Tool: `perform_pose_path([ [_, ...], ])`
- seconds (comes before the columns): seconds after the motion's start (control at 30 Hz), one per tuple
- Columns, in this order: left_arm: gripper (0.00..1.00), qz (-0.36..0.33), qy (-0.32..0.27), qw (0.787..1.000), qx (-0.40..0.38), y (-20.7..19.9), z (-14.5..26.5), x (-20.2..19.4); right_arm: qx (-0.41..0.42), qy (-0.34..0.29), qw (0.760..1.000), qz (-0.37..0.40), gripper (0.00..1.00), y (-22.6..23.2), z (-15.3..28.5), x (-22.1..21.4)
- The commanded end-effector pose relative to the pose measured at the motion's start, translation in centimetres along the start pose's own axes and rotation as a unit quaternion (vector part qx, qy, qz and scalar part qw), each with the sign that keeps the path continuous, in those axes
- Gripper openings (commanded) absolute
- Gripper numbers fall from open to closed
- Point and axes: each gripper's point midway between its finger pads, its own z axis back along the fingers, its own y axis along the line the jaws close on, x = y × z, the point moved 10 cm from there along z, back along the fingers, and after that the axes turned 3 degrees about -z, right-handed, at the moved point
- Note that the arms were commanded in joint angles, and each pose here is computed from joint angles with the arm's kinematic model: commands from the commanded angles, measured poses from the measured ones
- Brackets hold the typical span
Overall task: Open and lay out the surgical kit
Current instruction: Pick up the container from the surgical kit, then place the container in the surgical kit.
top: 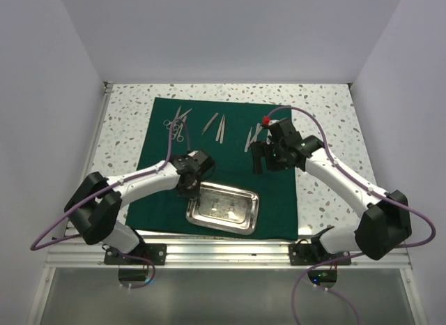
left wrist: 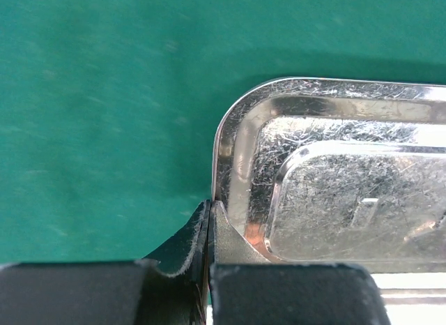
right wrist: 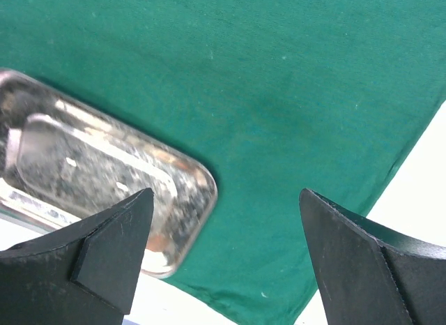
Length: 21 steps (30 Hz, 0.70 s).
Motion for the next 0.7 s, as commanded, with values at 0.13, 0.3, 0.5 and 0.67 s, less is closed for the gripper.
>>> perform_pose_path([
  [0.13,0.00,0.013,-0.033,0.997,0.068,2.8,-0.5,2.7,-0.005,-0.009,1.000,0.009,0.89,-0.3,1.1,-0.5],
  [0.3,0.00,0.032,-0.049,0.994,0.097,4.2,-1.3,4.2,-0.006,-0.008,1.000,0.007,0.89,-0.5,1.2,-0.8],
  [0.5,0.50,0.041,-0.081,0.990,0.106,4.1,-0.6,7.1,-0.009,-0.024,1.000,0.005,0.89,-0.4,2.2,-0.3],
  [0.67,0.96,0.048,-0.108,0.989,0.088,4.4,3.4,8.1,-0.034,-0.066,0.997,-0.017,0.99,-0.7,5.0,0.1],
])
